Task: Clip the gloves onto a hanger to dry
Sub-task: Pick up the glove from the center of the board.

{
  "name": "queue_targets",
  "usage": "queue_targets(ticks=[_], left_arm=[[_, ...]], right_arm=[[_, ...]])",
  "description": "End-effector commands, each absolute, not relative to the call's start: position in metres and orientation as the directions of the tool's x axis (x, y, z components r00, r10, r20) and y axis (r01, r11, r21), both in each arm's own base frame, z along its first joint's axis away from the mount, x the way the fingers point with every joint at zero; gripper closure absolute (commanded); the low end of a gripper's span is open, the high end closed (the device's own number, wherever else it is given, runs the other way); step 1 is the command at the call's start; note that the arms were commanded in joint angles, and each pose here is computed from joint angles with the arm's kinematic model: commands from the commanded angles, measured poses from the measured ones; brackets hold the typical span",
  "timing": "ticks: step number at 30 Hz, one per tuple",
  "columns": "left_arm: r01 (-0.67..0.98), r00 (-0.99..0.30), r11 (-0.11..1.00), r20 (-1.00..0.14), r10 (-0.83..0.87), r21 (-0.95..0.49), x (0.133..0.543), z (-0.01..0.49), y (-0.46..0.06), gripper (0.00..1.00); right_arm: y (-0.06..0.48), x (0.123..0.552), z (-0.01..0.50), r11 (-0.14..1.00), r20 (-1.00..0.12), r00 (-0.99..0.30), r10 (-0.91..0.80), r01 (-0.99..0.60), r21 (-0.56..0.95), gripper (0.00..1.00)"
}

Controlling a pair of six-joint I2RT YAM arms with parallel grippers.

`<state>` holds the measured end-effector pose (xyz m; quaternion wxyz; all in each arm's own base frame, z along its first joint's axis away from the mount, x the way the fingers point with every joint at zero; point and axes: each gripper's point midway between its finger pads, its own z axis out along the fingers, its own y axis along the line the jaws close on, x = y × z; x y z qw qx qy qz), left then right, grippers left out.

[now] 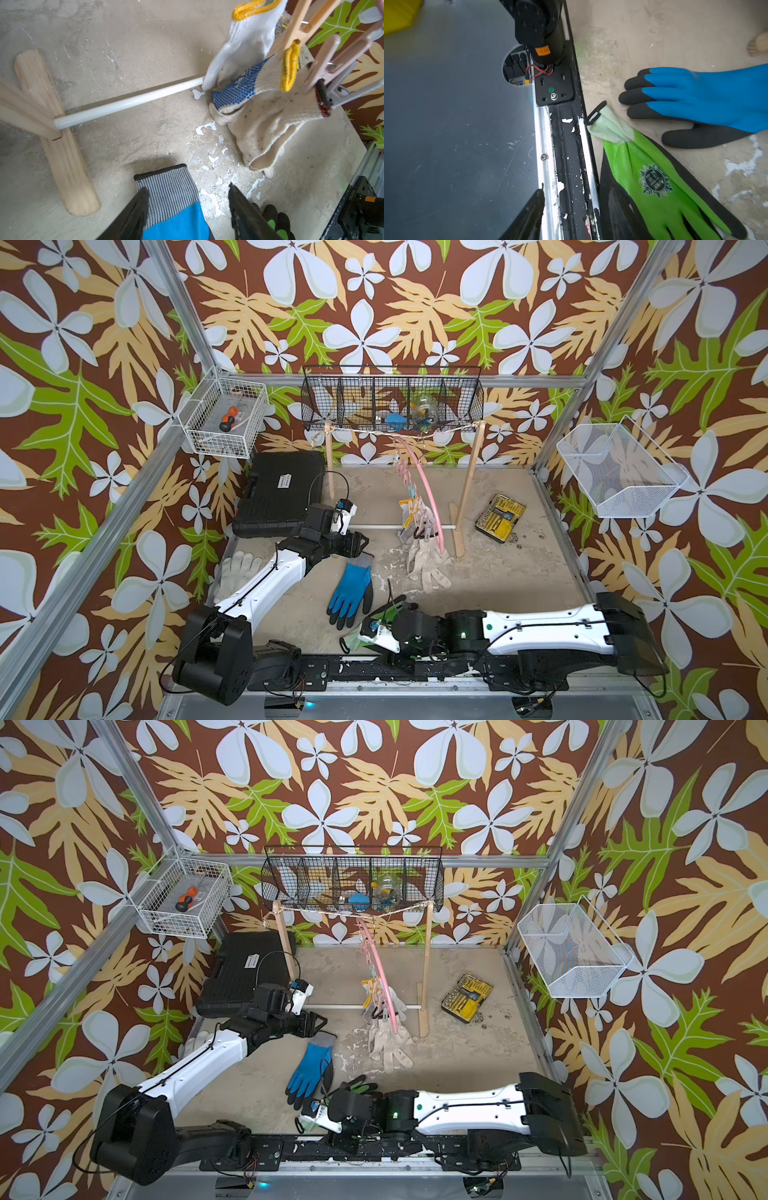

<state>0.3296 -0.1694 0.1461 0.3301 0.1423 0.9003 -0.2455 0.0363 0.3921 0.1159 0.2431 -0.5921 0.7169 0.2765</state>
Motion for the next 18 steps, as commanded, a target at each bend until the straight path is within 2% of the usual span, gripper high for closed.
queue_targets(ticks=[1,8,13,18], left_arm=[[0.415,-0.749,0.839,-0.656,0.094,-0.353,0.333,0.145,-0.171,0.36],[0.429,-0.744,0.832,-0.66,0.104,-0.352,0.338,0.146,-0.174,0.35],[0.435,-0.753,0.823,-0.649,0.111,-0.364,0.338,0.141,-0.176,0.35],[0.442,-0.758,0.816,-0.641,0.118,-0.372,0.337,0.138,-0.178,0.35]], right_arm=[[0.409,0.049,0.099,0.126,-0.672,-0.094,-0.734,-0.992,0.001,0.49],[0.425,0.078,0.064,0.114,-0.617,0.037,-0.786,-0.972,-0.204,0.51],[0.436,0.076,0.041,0.054,-0.582,0.083,-0.809,-0.975,-0.214,0.51],[0.441,0.086,0.037,0.066,-0.578,0.089,-0.811,-0.968,-0.241,0.51]])
